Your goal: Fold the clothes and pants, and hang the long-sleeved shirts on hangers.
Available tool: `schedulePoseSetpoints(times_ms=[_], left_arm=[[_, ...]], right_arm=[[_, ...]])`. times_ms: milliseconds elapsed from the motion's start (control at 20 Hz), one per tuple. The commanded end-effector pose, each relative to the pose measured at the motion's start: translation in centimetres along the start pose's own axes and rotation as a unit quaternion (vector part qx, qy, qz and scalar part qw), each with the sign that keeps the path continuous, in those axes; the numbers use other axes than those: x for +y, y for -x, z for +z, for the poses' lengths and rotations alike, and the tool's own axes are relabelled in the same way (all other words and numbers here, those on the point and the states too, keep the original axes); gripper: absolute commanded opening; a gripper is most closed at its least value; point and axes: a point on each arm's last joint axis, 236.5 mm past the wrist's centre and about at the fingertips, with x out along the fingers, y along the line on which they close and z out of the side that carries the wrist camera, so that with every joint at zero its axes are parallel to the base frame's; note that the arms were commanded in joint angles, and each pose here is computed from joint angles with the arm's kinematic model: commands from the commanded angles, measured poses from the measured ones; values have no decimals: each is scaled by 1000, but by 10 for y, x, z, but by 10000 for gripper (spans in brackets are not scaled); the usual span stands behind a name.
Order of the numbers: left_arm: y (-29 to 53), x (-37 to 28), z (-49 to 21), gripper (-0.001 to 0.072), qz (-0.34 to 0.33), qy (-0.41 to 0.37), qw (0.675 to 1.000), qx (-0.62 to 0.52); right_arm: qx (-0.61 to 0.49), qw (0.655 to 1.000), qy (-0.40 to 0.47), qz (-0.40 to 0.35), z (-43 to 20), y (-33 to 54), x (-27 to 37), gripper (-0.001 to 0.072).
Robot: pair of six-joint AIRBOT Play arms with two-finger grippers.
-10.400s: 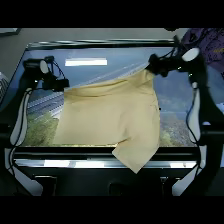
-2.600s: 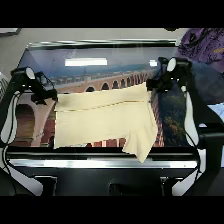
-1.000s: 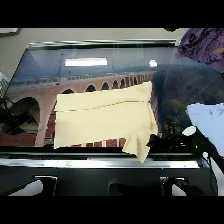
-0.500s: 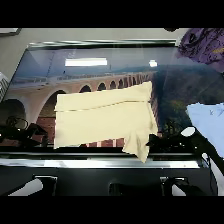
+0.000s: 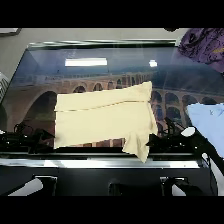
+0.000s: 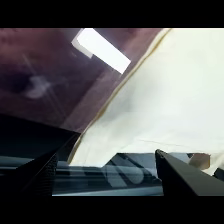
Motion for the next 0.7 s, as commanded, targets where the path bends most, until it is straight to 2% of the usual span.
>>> schedulePoseSetpoints(times_ms=[0,300,350,400,450,550,600,650], left_arm=[[-4,0,3,683,1,0,1000,-5],[-32,-1,-13,680,24,-23,999,31],[-33,-1,-12,577,25,-22,999,31],[-33,-1,-12,433,25,-21,999,32],[-33,-1,-13,355,24,-22,999,32],[-33,-3,-14,353,21,-20,999,34],[-33,-4,-14,307,19,-20,999,35],[-32,-4,-16,66,18,-21,999,38]], right_arm=[[8,1000,0,5,-4,0,2,38],[-1,1000,-5,7,-2,4,5,38],[-6,1000,-4,7,-1,6,6,38],[-13,1000,-2,7,0,8,8,38],[-18,1000,-1,8,2,10,9,38],[-27,1000,0,9,3,14,12,38],[-32,999,1,9,4,16,13,38],[-38,999,2,10,5,18,14,37]])
